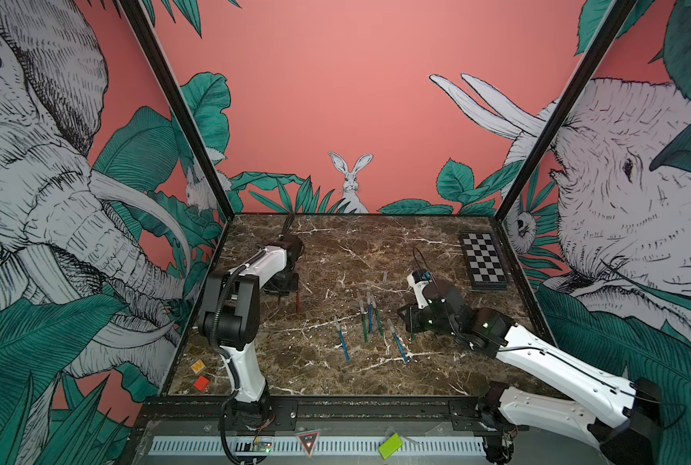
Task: Remove protective caps from carving knives
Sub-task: Place the protective sleeve at the center of the board.
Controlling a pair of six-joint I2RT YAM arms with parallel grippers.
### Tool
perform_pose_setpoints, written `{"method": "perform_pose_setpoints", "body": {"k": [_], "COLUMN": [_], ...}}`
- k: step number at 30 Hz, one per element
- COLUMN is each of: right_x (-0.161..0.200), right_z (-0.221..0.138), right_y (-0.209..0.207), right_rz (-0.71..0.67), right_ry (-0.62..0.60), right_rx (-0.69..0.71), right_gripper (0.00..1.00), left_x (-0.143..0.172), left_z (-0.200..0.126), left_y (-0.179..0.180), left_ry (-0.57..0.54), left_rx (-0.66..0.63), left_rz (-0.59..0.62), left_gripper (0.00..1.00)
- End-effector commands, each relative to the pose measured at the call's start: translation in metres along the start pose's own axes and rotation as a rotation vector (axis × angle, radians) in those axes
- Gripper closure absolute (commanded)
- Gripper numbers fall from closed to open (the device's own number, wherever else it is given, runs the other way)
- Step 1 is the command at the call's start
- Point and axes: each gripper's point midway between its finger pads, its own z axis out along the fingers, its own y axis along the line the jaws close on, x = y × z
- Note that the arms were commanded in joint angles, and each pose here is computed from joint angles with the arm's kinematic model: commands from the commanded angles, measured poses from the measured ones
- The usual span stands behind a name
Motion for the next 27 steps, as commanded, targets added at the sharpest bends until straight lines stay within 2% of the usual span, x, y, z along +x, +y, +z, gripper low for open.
{"method": "perform_pose_setpoints", "body": {"k": [1, 4, 12, 27], "right_x": [-0.002, -0.002, -0.001, -0.002], "right_z": [-0.002, -0.003, -0.007, -0.011], "right_y": [-0.001, 0.0, -0.002, -0.004], "right_rz": [0.003, 0.006, 0.011, 0.017], "right_ry": [-0.014, -0.014, -0.02, -0.03], "right_rx": [0.003, 0.001, 0.005, 0.011], "right_gripper": [1.0, 1.0, 1.0, 1.0], "left_x": [0.008, 0.007, 0.008, 0.02], "left_z": [0.008, 0.011, 0.024, 0.034], "left_y": [-0.008, -0.014, -0.036, -0.041], "left_ry": [0.03, 0.034, 0.044, 0.062], "left_rx": [0.014, -0.015, 0.006, 0.007], "left_rz": [0.006, 0.029, 0.044, 0.024], "left_gripper": [1.0, 1.0, 1.0, 1.0]}}
